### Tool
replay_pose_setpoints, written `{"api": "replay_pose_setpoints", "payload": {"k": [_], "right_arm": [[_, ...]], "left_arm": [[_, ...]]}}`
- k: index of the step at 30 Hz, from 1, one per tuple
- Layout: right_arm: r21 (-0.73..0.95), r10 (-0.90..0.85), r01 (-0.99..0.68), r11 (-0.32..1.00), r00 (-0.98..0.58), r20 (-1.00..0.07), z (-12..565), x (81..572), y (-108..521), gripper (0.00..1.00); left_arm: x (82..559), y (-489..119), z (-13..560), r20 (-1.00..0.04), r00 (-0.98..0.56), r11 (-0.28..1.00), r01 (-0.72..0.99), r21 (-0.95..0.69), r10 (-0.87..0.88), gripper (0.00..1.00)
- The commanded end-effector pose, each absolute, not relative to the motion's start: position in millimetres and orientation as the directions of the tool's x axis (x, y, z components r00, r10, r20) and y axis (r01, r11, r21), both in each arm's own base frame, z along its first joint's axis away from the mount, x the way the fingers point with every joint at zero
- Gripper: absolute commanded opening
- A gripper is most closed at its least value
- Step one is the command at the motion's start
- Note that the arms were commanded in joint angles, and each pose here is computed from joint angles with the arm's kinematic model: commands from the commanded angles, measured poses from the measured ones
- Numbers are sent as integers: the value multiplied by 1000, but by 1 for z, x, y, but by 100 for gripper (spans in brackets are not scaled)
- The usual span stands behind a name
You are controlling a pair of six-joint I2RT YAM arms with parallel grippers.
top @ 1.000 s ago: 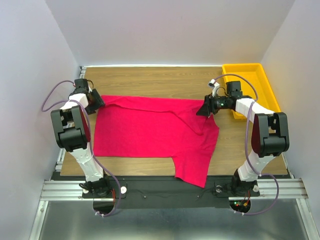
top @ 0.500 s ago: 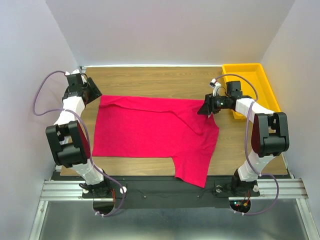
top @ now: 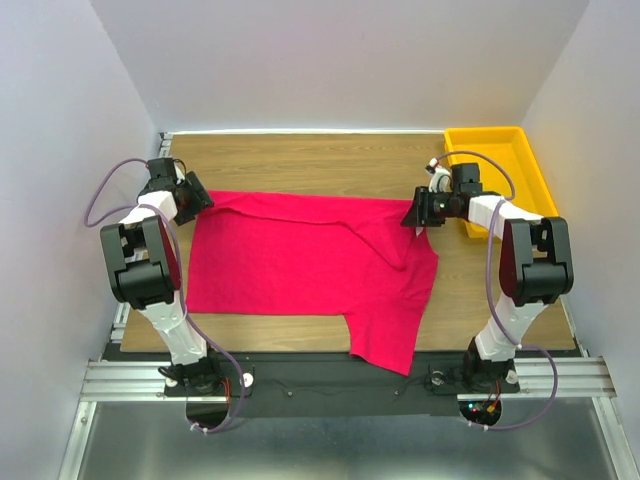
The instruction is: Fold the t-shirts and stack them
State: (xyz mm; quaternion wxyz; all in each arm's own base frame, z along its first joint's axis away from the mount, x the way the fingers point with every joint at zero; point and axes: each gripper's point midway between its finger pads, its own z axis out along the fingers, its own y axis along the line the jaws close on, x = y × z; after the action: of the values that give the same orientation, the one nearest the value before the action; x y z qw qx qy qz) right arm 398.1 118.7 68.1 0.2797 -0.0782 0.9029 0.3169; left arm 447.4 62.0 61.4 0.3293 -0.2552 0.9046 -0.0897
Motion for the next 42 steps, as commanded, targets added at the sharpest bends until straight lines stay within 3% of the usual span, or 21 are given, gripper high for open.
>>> {"api": "replay_pose_setpoints", "payload": {"k": [1,10,30,35,42], "right_arm": [[412,87,-243,878,-766,-637,85,437,93,47],[366,121,-159,917,-764,-634,79,441,75,46],[444,153,-142,885,-812,-564,59,434,86,38],[456,149,-143,878,-825,-546,50,436,88,29],[427,148,-135,894,-811,-566,55,438,83,6]], "left_arm": [[468,67,88,-607,-602,855,-377,-357,-519,72],[466,67,78,-596,-612,854,-383,-352,-520,72],[474,69,68,-580,-624,852,-389,-351,-524,69],[476,70,65,-575,-627,851,-393,-349,-526,65],[476,70,59,-567,-632,849,-399,-346,-528,48]]}}
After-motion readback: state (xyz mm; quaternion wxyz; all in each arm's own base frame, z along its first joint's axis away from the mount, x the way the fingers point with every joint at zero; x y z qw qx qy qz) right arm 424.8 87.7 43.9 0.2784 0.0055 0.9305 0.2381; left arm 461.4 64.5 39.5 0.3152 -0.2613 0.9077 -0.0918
